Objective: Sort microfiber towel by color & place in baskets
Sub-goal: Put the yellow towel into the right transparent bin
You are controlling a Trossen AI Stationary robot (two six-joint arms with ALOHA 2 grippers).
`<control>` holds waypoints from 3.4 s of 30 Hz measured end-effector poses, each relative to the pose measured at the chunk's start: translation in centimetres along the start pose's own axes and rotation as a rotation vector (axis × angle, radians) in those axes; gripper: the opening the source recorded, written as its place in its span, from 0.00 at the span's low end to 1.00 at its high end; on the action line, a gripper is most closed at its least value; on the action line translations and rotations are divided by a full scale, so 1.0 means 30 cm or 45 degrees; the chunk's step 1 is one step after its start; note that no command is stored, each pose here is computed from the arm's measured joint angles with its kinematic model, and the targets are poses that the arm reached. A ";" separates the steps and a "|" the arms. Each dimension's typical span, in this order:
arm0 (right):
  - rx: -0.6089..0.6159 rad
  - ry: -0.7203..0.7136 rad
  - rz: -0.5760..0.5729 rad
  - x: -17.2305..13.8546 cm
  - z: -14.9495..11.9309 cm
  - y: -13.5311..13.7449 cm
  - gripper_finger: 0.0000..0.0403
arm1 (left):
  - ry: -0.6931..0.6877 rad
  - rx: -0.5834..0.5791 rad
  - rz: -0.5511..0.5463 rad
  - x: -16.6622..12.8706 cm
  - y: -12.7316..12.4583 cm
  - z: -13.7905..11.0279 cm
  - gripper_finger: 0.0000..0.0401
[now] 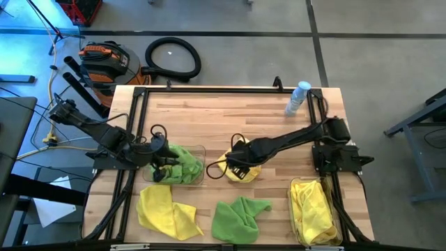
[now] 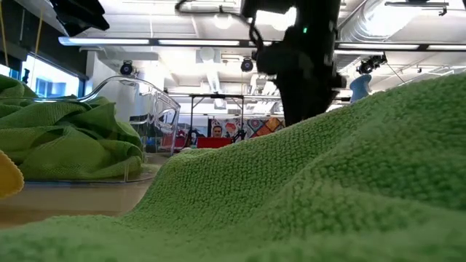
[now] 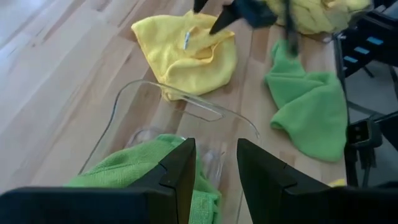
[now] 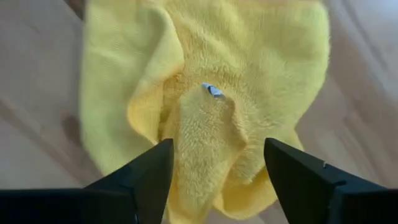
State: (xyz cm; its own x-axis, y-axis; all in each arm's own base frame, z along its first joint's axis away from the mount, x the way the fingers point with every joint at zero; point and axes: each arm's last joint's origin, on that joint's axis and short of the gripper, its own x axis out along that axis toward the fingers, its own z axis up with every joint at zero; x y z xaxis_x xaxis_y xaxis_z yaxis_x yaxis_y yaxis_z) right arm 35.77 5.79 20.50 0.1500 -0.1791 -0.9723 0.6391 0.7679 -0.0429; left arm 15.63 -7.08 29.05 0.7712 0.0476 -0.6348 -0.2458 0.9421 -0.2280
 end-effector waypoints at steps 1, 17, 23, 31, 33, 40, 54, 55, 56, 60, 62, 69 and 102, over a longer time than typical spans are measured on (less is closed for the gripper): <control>0.016 0.011 -0.014 0.020 0.000 0.006 0.62 | -0.004 0.008 -0.010 -0.005 0.001 0.001 0.26; 0.077 0.315 -0.029 0.276 -0.024 0.073 0.55 | 0.013 0.052 -0.062 -0.013 0.001 0.001 0.26; 0.188 0.246 -0.121 0.256 -0.050 0.080 0.23 | 0.014 0.022 -0.060 -0.012 0.001 0.001 0.26; 0.201 0.241 -0.084 0.165 -0.087 0.084 0.06 | -0.017 0.044 -0.012 -0.008 0.003 0.003 0.26; 0.224 0.217 -0.035 0.110 -0.095 0.090 0.04 | -0.015 0.017 -0.003 -0.003 0.001 0.003 0.26; 0.315 0.073 0.116 -0.116 -0.163 0.084 0.02 | 0.011 0.035 0.042 0.027 -0.004 0.001 0.26; 0.565 0.068 0.349 -0.531 -0.472 -0.065 0.00 | 0.028 0.034 0.092 0.079 -0.027 -0.003 0.26; 0.573 0.123 0.354 -0.543 -0.501 -0.069 0.00 | 0.027 0.024 0.095 0.082 -0.029 -0.003 0.26; 0.577 0.174 0.356 -0.554 -0.529 -0.071 0.00 | 0.025 0.020 0.095 0.086 -0.031 -0.003 0.26; 0.563 0.400 0.355 -0.588 -0.638 -0.066 0.00 | -0.007 -0.001 0.067 0.106 -0.049 0.006 0.26; 0.555 0.540 0.326 -0.601 -0.693 -0.064 0.00 | -0.037 -0.029 0.043 0.116 -0.062 0.014 0.26; 0.627 0.802 0.112 -0.642 -0.868 -0.097 0.00 | -0.112 -0.098 -0.019 0.156 -0.099 0.034 0.26; 0.402 0.164 0.089 -0.103 -0.983 -0.054 0.02 | -0.003 0.097 0.005 0.325 -0.454 0.273 0.26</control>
State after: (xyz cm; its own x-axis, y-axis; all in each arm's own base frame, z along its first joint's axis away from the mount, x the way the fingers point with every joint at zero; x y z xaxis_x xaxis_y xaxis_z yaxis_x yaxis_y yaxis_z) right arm 12.02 23.24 16.78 0.1182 -0.0380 -0.9923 0.8354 0.5440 0.0787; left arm 31.31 -16.72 32.00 0.7720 0.0520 -0.6335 -0.2036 0.9644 -0.1689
